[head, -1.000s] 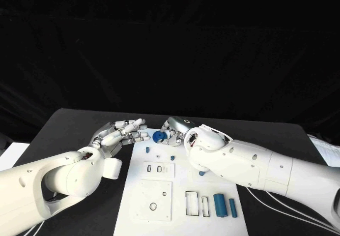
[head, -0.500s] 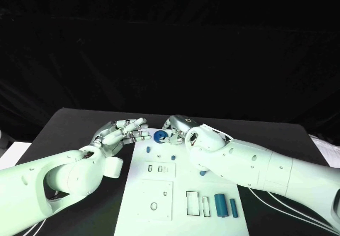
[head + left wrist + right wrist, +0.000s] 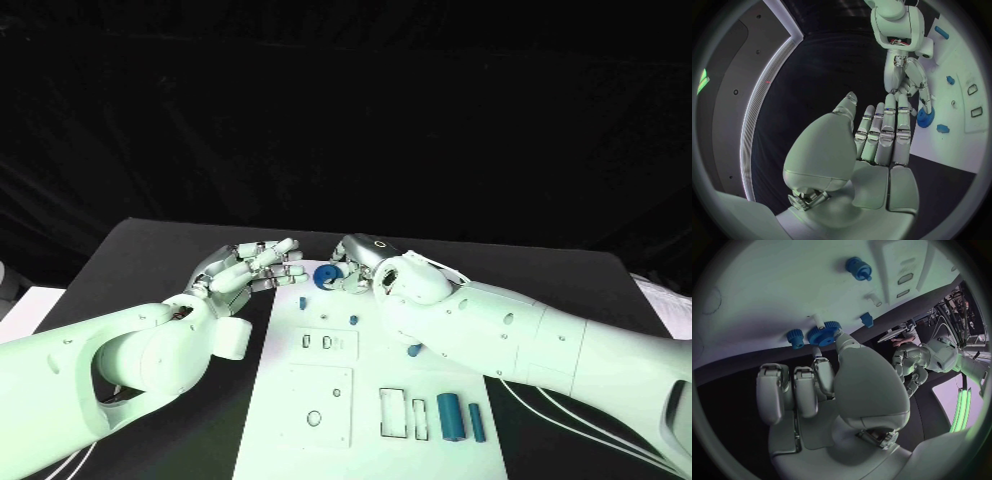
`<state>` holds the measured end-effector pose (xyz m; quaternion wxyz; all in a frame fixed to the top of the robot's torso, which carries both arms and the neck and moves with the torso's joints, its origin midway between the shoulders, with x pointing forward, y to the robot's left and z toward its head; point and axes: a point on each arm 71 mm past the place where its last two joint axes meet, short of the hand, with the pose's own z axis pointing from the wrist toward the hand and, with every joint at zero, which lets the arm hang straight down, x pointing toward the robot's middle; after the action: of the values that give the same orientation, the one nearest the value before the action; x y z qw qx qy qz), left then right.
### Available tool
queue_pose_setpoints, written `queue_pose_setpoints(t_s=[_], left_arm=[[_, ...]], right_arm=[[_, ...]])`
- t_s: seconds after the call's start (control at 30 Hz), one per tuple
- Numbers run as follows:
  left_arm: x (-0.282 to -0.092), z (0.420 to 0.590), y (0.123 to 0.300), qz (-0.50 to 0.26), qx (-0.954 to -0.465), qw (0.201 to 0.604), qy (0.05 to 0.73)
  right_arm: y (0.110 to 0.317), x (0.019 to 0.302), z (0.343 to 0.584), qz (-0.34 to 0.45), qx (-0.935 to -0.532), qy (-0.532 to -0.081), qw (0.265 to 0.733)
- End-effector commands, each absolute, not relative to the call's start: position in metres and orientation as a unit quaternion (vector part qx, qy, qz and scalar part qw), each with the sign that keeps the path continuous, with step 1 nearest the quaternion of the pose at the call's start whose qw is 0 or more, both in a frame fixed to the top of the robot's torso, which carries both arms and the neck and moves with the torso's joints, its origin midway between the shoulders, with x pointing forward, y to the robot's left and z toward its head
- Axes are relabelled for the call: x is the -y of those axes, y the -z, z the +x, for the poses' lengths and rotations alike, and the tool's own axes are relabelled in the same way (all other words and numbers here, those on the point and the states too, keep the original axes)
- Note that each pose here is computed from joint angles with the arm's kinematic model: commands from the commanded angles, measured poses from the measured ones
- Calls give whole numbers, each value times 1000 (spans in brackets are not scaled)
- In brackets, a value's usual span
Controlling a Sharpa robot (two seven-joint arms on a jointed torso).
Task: Assemble the parts on the task board
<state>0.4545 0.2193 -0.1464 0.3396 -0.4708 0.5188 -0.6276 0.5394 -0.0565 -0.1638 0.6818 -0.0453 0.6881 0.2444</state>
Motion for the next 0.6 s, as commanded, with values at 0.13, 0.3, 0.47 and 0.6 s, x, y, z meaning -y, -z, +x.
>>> queue_pose_setpoints(t_s=[0.13,0.3,0.47,0.6], left_arm=[[-216,455,144,-464,-516,334,638],[-215,455,144,-464,-516,333,638],[-215,455,144,-464,-516,333,638],[-215,455,144,-464,-516,333,638]], right_arm=[[166,52,540,-54,-697,-242,673],[168,51,542,-52,-700,-243,670],[168,49,542,-53,-700,-244,669],[169,49,542,-55,-701,-242,669]])
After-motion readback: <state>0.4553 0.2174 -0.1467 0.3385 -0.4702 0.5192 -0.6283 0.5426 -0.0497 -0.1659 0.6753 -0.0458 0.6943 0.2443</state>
